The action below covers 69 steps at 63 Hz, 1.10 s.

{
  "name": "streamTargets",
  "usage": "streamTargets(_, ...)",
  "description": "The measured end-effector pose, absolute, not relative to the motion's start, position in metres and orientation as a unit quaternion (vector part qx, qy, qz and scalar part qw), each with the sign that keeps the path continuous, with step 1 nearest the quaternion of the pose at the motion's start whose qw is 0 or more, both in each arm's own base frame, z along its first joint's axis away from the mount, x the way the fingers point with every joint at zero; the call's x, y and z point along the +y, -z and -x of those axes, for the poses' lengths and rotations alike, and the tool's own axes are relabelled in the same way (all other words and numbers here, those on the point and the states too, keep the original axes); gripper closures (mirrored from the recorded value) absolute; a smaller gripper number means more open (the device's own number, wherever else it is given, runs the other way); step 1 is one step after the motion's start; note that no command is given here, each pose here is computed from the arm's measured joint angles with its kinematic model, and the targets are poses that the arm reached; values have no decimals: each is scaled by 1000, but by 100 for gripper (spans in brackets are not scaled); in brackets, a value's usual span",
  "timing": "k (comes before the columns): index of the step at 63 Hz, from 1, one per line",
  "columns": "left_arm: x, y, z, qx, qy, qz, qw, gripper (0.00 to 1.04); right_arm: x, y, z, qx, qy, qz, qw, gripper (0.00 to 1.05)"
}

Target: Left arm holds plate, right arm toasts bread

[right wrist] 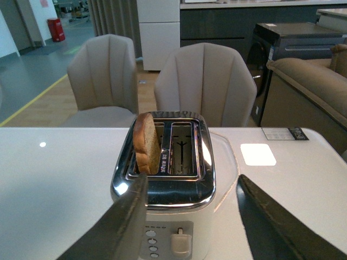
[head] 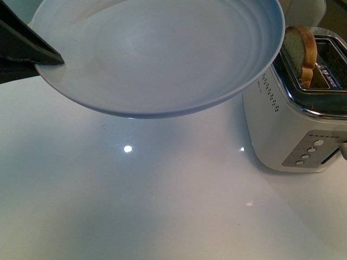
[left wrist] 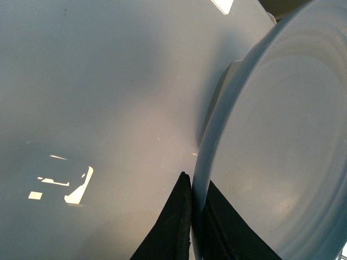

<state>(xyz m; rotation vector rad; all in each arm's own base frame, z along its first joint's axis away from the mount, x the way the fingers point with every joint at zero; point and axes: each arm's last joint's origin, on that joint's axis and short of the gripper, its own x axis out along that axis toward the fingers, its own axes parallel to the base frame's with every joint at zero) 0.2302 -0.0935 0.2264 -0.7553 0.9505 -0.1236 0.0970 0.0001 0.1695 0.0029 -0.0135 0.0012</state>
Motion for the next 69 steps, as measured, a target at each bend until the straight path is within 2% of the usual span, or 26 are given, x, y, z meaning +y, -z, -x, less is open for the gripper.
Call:
streamTargets(7, -93, -226, -230, 446, 58, 355, 820, 102, 0, -169, -97, -7, -1, -1, 1000, 12)
streamTargets(10, -93, -226, -230, 447, 58, 354, 819, 102, 0, -169, -97, -7, -1, -2, 1000, 7)
streamTargets(25, -89, -224, -231, 448, 58, 353, 820, 102, 0, -169, -97, -7, -1, -2, 1000, 9)
streamTargets(39, -63, -221, -245, 431, 51, 356, 828, 102, 0, -169, -97, -7, -1, -2, 1000, 9)
streamTargets(69, 45, -163, -278, 418, -9, 324, 848, 102, 0, -169, -97, -7, -1, -1, 1000, 9)
